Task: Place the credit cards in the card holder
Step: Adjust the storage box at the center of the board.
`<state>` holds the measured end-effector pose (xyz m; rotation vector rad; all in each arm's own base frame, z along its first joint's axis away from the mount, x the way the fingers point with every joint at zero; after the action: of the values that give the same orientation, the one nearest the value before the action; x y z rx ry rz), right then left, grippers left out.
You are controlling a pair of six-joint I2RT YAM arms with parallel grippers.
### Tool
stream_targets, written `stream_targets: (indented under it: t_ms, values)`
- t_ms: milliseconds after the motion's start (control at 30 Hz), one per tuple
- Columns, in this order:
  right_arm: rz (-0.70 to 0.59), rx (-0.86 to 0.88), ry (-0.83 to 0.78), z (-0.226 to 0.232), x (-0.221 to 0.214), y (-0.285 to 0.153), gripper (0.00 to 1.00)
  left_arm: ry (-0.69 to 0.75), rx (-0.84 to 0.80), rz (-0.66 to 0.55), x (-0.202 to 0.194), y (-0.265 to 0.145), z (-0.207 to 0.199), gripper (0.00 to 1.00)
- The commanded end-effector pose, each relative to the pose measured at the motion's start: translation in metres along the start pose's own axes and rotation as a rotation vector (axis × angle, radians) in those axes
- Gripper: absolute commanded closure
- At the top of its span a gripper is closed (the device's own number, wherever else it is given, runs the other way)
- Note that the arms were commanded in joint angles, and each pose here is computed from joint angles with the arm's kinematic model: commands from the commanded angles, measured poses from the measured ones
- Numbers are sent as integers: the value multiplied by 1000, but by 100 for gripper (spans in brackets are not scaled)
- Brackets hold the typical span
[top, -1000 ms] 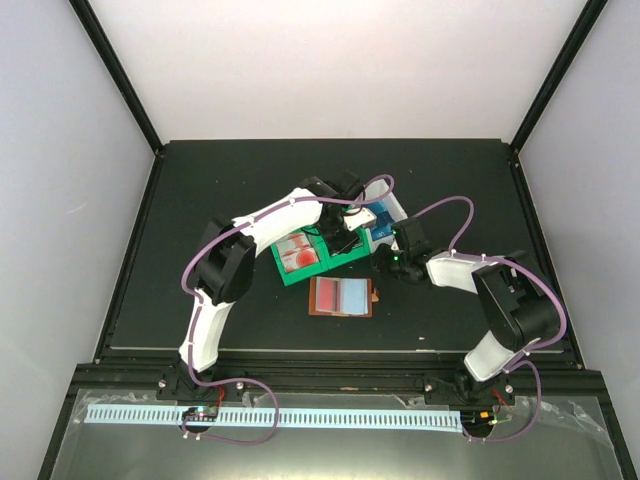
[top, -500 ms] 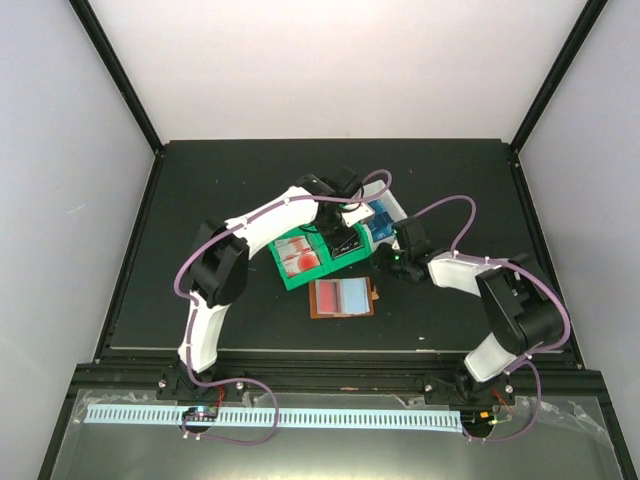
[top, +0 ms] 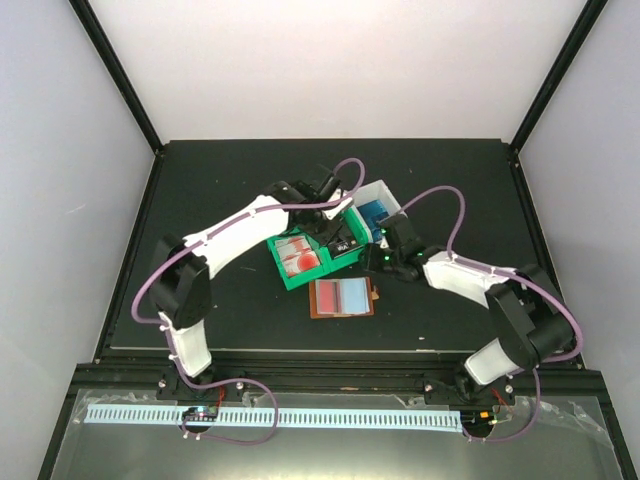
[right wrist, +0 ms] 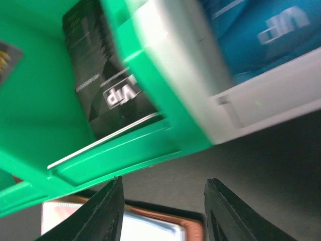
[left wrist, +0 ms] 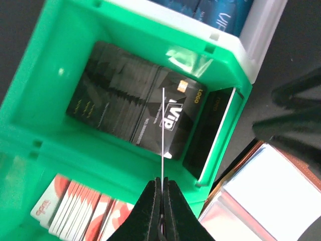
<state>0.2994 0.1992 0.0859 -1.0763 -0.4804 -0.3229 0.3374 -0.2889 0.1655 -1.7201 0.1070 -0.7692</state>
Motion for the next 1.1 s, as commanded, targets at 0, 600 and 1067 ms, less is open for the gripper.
stream_targets:
  t_ms: [0, 600, 1067]
  values:
    - [63, -48, -122, 20, -12, 13, 54, -169, 25, -186, 13, -33, 17, 98]
    - [102, -6, -217, 84, 1, 68, 55, -461, 9, -370, -51, -92, 73, 98]
    - [11, 226, -256, 130, 34, 15, 50, -485, -171, -590, -45, -144, 66, 99]
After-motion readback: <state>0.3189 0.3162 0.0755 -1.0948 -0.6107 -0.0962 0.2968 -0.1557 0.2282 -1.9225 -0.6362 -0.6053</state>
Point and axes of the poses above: each gripper's point midway between its finger pads, its own y axis out along the fingers, its own z axis along the line the jaws close on, x = y × z, the point moved 3 cm from there along -y, back along the fingers, and after that the axes turned 10 degrees about -y, right-handed, at the moved point
